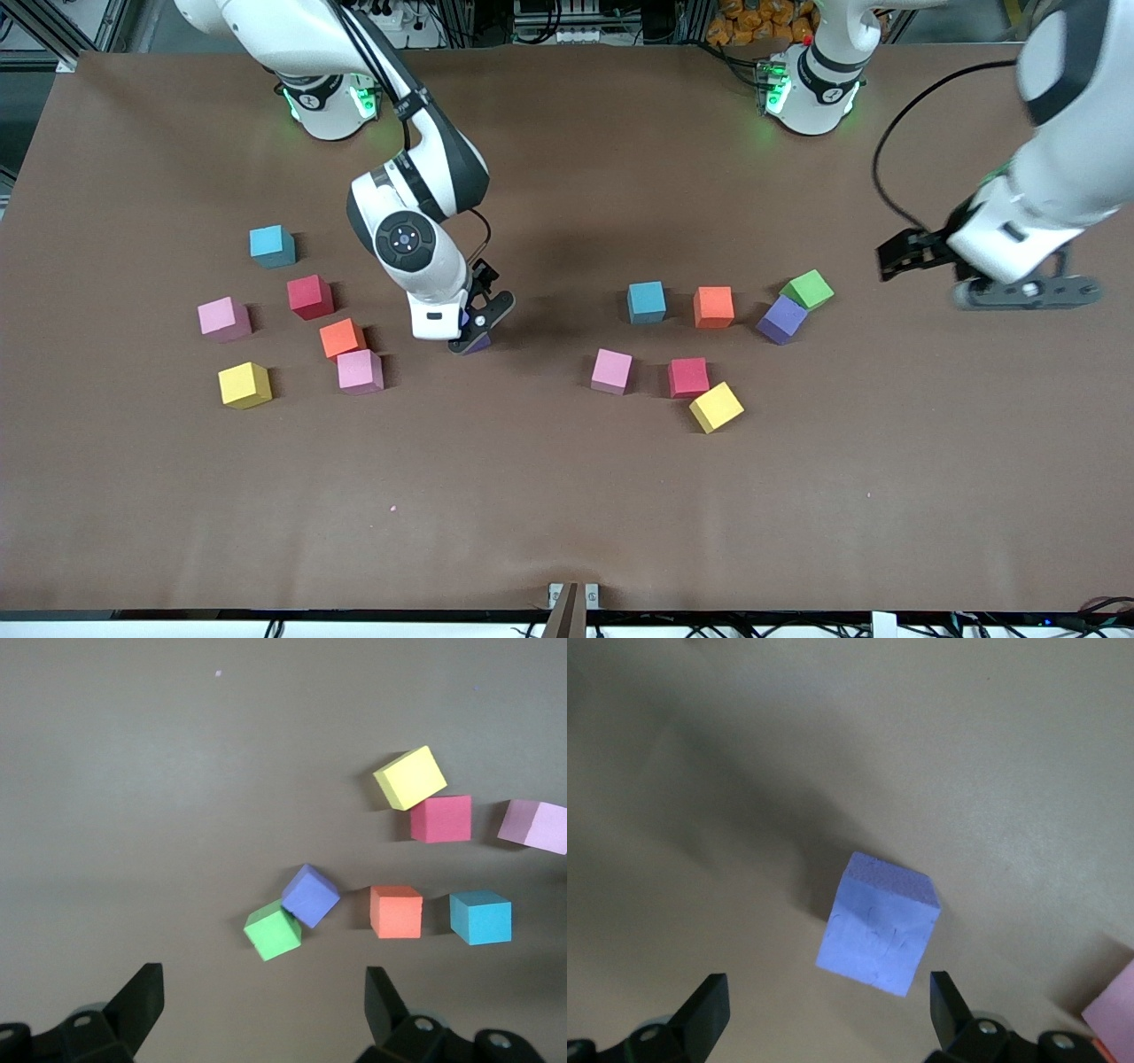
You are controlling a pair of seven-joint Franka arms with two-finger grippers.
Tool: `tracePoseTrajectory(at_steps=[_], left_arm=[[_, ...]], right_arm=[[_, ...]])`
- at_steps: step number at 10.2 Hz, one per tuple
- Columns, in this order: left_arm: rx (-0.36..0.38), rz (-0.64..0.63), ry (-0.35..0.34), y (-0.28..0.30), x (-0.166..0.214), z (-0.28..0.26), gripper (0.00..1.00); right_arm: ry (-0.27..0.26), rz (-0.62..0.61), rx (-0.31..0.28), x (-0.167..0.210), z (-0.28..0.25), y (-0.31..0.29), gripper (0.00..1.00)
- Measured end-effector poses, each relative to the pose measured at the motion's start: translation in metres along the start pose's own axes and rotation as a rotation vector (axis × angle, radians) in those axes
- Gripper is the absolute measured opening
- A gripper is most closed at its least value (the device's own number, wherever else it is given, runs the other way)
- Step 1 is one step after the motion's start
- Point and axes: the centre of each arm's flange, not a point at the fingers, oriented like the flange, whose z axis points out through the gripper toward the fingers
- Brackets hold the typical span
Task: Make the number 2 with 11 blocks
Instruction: 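Grasp the purple block with the right gripper and cyan block with the left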
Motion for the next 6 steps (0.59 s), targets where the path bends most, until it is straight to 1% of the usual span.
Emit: tracePoseTrajectory(at_steps=[1, 3, 5, 6], left_arm=[[-0.002, 0.023, -0.005, 0.013, 0.001, 0.016, 1.0], [-0.008, 0.05, -0.038, 0.046, 0.005, 0.052, 1.0], [-0.008, 0.034, -0.077, 0.093, 0.004, 0.09, 1.0], [-0.003, 0.0, -0.096, 0.118, 0.002, 0.109, 1.0]], right_arm=[[0.009, -0.002, -0.005, -0.002, 0.012, -0.001, 1.0], [0.004, 0.019, -0.005, -0.007, 0.025, 0.0, 1.0], [0.01, 0.027, -0.007, -0.007, 0.027, -0.001, 1.0], [0.011, 0.028, -0.007, -0.007, 0.027, 0.0, 1.0]])
